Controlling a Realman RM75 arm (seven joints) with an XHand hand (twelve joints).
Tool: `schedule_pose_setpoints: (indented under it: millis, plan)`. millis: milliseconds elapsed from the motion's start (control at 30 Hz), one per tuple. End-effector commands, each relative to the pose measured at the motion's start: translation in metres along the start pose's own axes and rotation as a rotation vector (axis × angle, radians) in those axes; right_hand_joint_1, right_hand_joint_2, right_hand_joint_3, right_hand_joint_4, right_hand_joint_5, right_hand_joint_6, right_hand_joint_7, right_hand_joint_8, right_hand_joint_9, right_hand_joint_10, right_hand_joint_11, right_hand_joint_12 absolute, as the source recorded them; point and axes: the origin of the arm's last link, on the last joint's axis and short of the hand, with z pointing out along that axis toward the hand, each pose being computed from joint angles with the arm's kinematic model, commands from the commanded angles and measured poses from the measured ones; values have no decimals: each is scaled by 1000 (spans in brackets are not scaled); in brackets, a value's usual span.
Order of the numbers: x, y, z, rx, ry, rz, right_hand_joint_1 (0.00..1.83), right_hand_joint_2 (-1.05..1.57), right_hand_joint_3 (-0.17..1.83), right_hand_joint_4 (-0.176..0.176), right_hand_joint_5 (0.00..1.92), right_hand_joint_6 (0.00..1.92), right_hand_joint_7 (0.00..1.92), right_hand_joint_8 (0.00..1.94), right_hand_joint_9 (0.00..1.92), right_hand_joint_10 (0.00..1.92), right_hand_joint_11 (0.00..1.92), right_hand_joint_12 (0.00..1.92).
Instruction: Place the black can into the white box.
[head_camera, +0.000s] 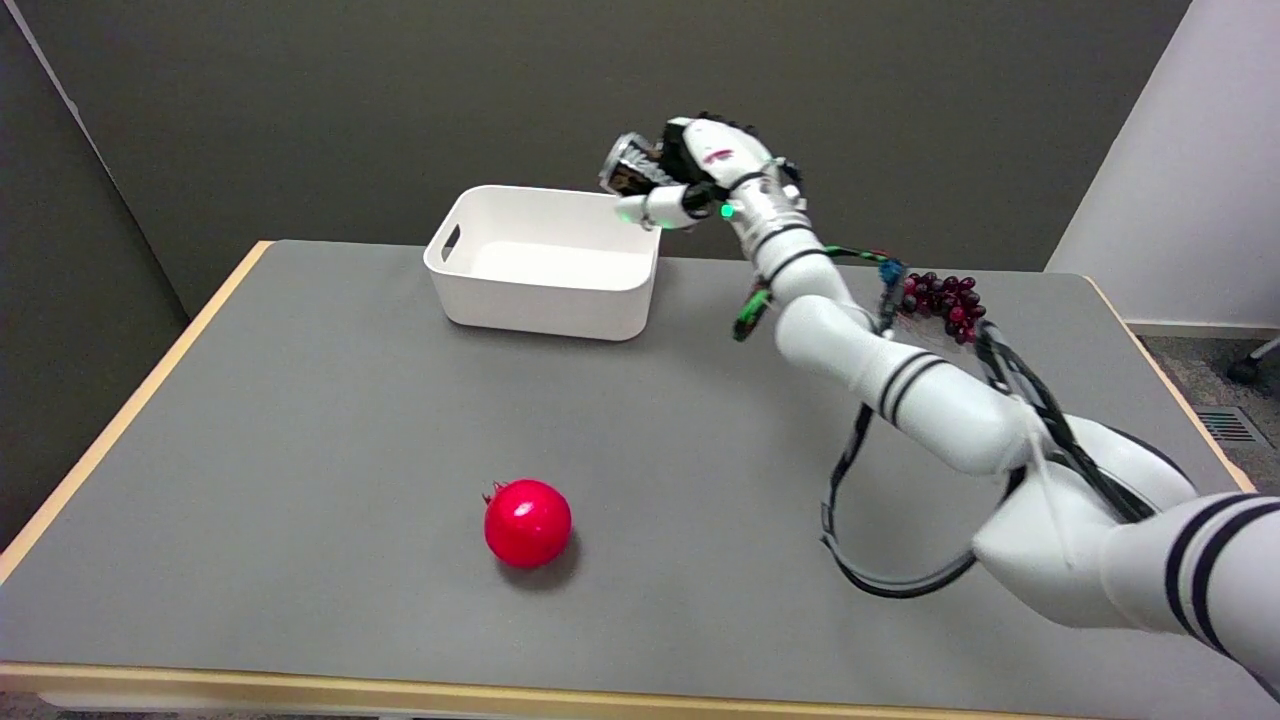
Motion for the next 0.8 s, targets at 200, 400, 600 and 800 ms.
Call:
schedule_pose_setpoints:
  millis: [200, 400, 600, 800]
  plan:
    - [-66, -66, 8, 48, -182, -45, 866, 1132, 392, 104, 633, 1582, 783, 1104, 627, 1169, 308, 1434]
    - [-69, -47, 7, -5, -197, -38, 847, 1143, 380, 126, 621, 1594, 772, 1088, 619, 1155, 287, 1397]
    - [-73, -33, 6, -50, -235, 5, 347, 641, 989, 51, 68, 329, 133, 285, 52, 542, -1, 962]
    - [-71, -32, 6, -50, -232, 3, 274, 576, 935, 52, 3, 86, 2, 22, 0, 153, 0, 685]
